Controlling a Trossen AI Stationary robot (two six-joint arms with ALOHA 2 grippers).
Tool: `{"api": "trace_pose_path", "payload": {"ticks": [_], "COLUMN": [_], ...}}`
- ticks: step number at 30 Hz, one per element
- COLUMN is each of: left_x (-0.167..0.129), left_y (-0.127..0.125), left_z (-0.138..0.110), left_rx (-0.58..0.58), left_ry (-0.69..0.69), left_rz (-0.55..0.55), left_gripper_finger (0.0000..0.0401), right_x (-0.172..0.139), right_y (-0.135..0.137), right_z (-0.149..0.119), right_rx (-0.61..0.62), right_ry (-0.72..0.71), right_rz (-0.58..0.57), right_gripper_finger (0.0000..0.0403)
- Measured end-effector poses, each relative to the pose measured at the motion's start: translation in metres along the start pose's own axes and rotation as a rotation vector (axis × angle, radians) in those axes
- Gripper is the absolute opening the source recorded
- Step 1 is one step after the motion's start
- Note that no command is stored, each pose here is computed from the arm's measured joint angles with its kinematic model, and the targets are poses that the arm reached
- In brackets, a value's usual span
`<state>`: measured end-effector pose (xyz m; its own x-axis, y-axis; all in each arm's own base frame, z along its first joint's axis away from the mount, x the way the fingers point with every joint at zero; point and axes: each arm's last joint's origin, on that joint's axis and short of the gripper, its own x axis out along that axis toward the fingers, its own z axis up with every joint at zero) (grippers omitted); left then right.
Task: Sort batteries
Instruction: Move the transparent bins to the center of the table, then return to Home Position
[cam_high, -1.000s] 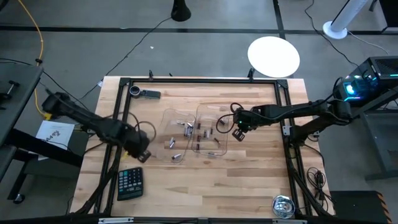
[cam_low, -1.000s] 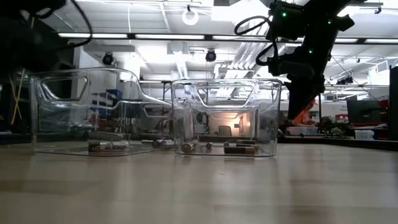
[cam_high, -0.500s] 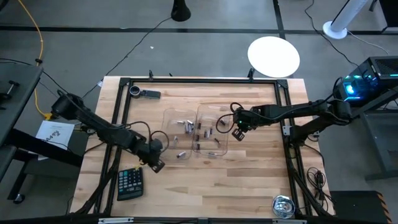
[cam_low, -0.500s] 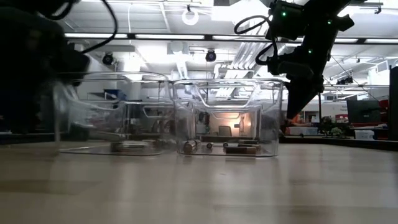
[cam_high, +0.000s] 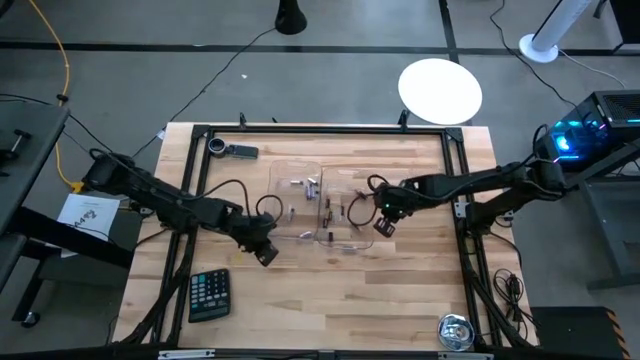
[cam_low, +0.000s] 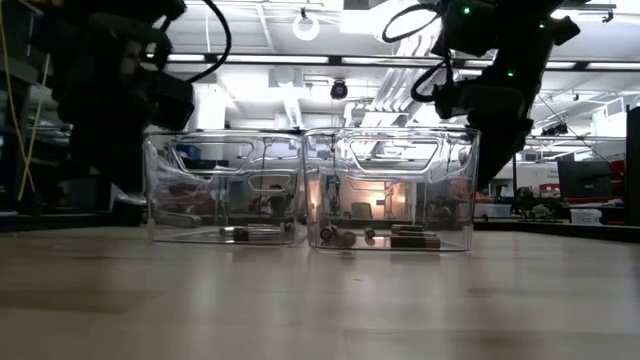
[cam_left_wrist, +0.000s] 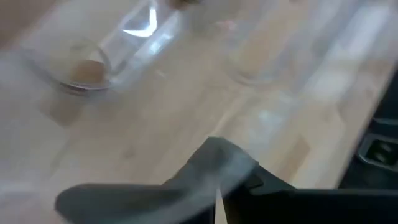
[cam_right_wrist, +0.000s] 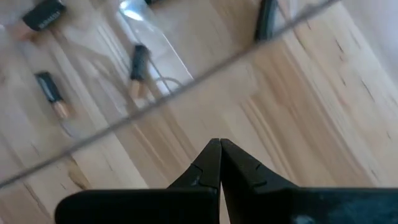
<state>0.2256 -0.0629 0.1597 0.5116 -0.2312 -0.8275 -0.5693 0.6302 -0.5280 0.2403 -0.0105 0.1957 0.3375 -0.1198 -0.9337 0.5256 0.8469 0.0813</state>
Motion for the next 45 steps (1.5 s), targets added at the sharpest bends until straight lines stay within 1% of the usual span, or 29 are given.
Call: {"api": "trace_pose_path", "payload": {"ticks": [4, 6, 7, 9, 10, 12, 14, 16, 19, 21, 23, 27, 30, 32, 34, 35, 37, 39, 41, 42, 45], "left_x": [-0.012, -0.025, -0.033, -0.052, -0.062, -0.081, -0.094, -0.099, -0.095, -0.090, -0.085, -0.078, -0.068, -0.060, -0.055, -0.053, -0.051, -0.052, -0.053, -0.053, -0.052], "left_y": [-0.006, -0.010, -0.012, -0.015, -0.017, -0.018, -0.015, -0.007, 0.011, 0.023, 0.036, 0.054, 0.067, 0.075, 0.083, 0.085, 0.088, 0.088, 0.089, 0.090, 0.091], "left_z": [-0.007, -0.013, -0.016, -0.023, -0.025, -0.028, -0.028, -0.024, -0.017, -0.012, -0.007, -0.006, -0.012, -0.016, -0.021, -0.022, -0.023, -0.022, -0.021, -0.021, -0.020], "left_rx": [0.060, 0.100, 0.127, 0.199, 0.236, 0.308, 0.373, 0.409, 0.439, 0.438, 0.434, 0.403, 0.404, 0.392, 0.366, 0.348, 0.318, 0.304, 0.289, 0.270, 0.249], "left_ry": [0.056, 0.042, 0.011, -0.091, -0.163, -0.323, -0.475, -0.593, -0.696, -0.766, -0.816, -0.850, -0.827, -0.803, -0.792, -0.792, -0.782, -0.811, -0.842, -0.850, -0.869], "left_rz": [-0.078, -0.108, -0.118, -0.147, -0.159, -0.173, -0.177, -0.206, -0.280, -0.348, -0.392, -0.465, -0.442, -0.426, -0.435, -0.446, -0.419, -0.409, -0.383, -0.368, -0.339], "left_gripper_finger": [0.0000, 0.0000, 0.0000, 0.0000, 0.0000, 0.0000, 0.0000, 0.0000, 0.0000, 0.0000, 0.0000, 0.0000, 0.0000, 0.0000, 0.0000, 0.0000, 0.0000, 0.0000, 0.0000, 0.0000, 0.0000], "right_x": [-0.005, -0.012, -0.016, -0.026, -0.032, -0.042, -0.052, -0.059, -0.070, -0.075, -0.080, -0.087, -0.091, -0.095, -0.099, -0.101, -0.105, -0.109, -0.112, -0.111, -0.100], "right_y": [-0.003, -0.006, -0.007, -0.009, -0.009, -0.010, -0.009, -0.007, -0.003, -0.002, -0.001, -0.002, -0.005, -0.006, -0.007, -0.008, -0.011, -0.014, -0.020, -0.022, -0.030], "right_z": [-0.012, -0.020, -0.024, -0.030, -0.031, -0.032, -0.030, -0.025, -0.018, -0.013, -0.011, -0.011, -0.017, -0.022, -0.028, -0.032, -0.040, -0.049, -0.057, -0.060, -0.070], "right_rx": [0.009, 0.011, 0.008, 0.018, 0.033, 0.076, 0.135, 0.184, 0.235, 0.261, 0.284, 0.333, 0.362, 0.356, 0.352, 0.351, 0.347, 0.332, 0.321, 0.317, 0.291], "right_ry": [0.078, 0.123, 0.131, 0.121, 0.102, 0.046, -0.034, -0.122, -0.242, -0.303, -0.347, -0.370, -0.354, -0.339, -0.326, -0.319, -0.310, -0.321, -0.351, -0.379, -0.500], "right_rz": [-0.065, -0.114, -0.133, -0.150, -0.140, -0.103, -0.043, 0.028, 0.130, 0.182, 0.223, 0.258, 0.261, 0.258, 0.261, 0.253, 0.224, 0.188, 0.161, 0.168, 0.269], "right_gripper_finger": [0.0000, 0.0000, 0.0000, 0.0000, 0.0000, 0.0000, 0.0000, 0.0000, 0.0000, 0.0000, 0.0000, 0.0000, 0.0000, 0.0000, 0.0000, 0.0000, 0.0000, 0.0000, 0.0000, 0.0000, 0.0000]}}
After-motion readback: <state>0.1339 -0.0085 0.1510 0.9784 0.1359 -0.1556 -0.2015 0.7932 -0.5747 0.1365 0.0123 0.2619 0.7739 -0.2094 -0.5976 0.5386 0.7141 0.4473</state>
